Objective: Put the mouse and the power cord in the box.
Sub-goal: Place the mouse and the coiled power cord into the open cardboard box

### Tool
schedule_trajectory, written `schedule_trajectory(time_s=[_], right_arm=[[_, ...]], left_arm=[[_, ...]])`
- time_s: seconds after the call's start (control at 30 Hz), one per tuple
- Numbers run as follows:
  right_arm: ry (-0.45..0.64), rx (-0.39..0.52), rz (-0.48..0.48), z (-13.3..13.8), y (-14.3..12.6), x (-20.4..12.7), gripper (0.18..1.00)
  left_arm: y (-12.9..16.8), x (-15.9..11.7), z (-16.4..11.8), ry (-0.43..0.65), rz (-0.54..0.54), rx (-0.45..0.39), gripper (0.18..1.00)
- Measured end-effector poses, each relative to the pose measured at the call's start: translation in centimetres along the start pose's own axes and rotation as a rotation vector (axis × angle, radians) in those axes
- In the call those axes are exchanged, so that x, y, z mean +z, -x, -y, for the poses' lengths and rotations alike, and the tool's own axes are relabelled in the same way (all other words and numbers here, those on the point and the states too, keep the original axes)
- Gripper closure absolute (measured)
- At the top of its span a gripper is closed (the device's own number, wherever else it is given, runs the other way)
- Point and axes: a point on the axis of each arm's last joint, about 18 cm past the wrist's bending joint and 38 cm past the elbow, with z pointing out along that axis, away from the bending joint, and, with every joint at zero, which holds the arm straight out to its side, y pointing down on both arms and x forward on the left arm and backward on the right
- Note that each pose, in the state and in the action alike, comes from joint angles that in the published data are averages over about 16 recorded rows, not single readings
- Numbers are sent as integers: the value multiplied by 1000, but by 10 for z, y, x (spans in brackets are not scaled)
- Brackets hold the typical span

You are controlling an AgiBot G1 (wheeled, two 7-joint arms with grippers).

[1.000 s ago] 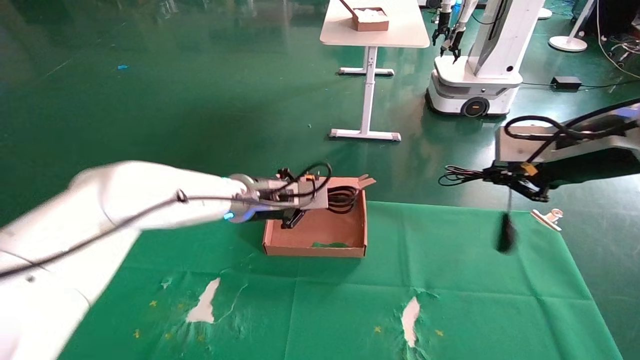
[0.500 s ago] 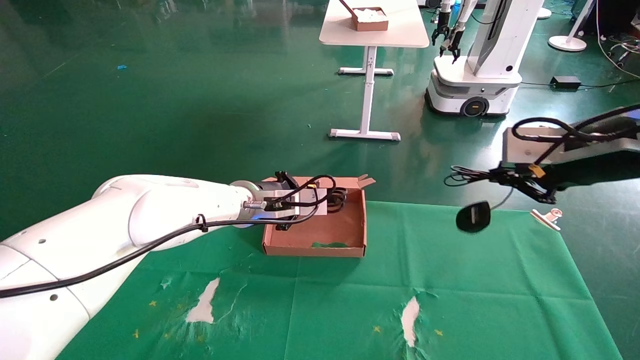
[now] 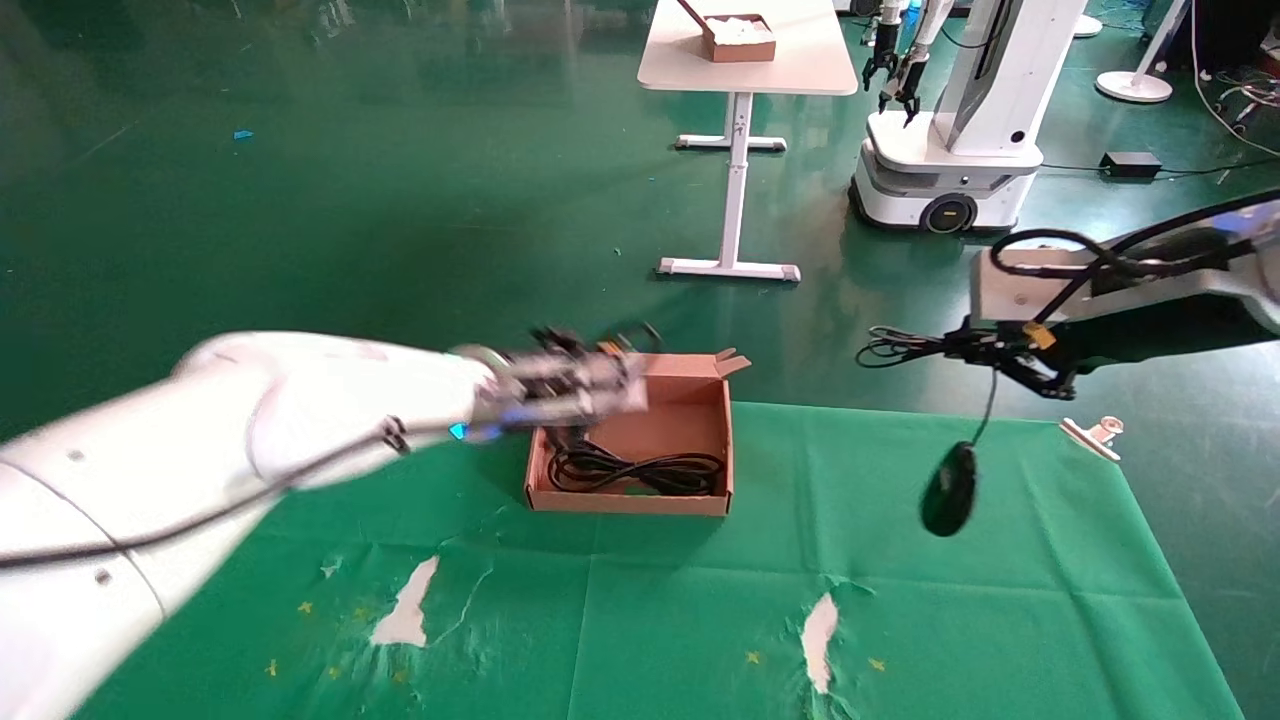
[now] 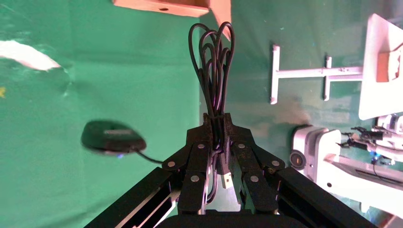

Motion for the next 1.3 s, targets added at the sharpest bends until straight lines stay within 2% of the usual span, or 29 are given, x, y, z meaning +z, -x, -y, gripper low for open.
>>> schedule_trajectory(time_s=[0.33,0.57,0.77,0.97,1.1,1.3], right_arm=[[-47,-77,4,33,-5,22,962],[-103,-175,-21,80,-18,54,962],[-169,-263,-33,132,-23,90,962],[-220,-332,-40,169,-12,125,962],[-224,-358,-62,179,-2,147,962],[-196,-385,-102,179,16,176,962]], left_arm=[[54,-32,-100,188,112,-182,466],[68,-56,-150,270,137,-252,333],[69,-62,-161,286,131,-263,252],[70,-61,-162,284,130,-263,206],[70,-61,-162,284,130,-263,190],[70,-61,-162,284,129,-263,184]])
